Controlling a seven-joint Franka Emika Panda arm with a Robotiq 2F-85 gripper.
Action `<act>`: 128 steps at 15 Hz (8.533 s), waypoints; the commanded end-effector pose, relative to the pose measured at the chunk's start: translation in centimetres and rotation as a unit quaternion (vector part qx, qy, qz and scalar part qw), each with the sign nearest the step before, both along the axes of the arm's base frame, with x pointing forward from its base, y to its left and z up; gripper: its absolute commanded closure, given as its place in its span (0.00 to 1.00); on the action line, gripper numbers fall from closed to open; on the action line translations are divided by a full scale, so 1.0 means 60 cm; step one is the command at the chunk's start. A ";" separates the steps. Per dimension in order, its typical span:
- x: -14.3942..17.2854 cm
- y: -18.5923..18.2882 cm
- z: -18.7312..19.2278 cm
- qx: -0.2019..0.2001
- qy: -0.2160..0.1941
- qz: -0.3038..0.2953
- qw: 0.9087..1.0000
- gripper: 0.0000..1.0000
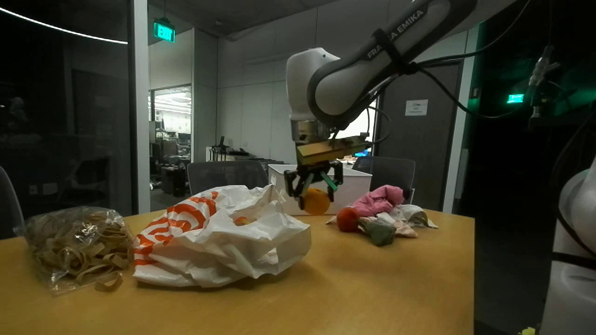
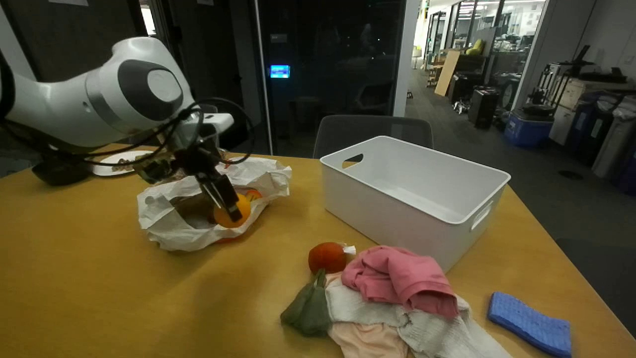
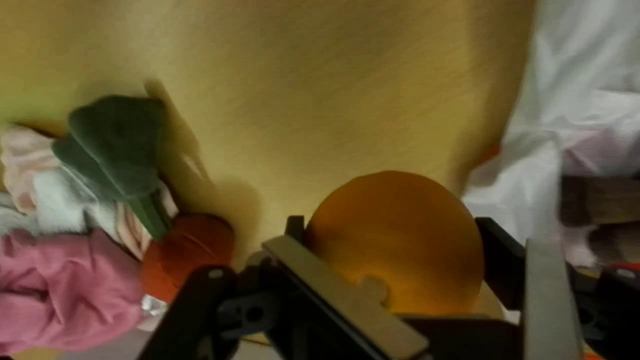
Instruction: Pick up the brown toy, small red toy, yellow container with an orange lid, orange toy, big red toy one by one and put them into the plastic bag
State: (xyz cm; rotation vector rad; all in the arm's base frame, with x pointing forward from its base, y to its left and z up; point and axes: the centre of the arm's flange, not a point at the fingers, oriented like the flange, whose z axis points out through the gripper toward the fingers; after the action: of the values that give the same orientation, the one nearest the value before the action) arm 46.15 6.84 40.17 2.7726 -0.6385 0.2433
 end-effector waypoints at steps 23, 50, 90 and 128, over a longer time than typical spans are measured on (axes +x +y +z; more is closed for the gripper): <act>0.172 0.207 -0.100 -0.045 -0.044 0.332 0.941 0.42; 0.054 -0.090 0.033 0.004 0.080 0.031 0.996 0.00; 0.085 -0.029 0.108 -0.017 -0.143 -0.048 0.988 0.91; 0.133 0.228 0.011 0.048 -0.043 0.385 0.921 0.16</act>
State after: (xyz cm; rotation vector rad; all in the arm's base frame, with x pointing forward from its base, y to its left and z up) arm 54.66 20.59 38.36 2.9741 0.4673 0.4298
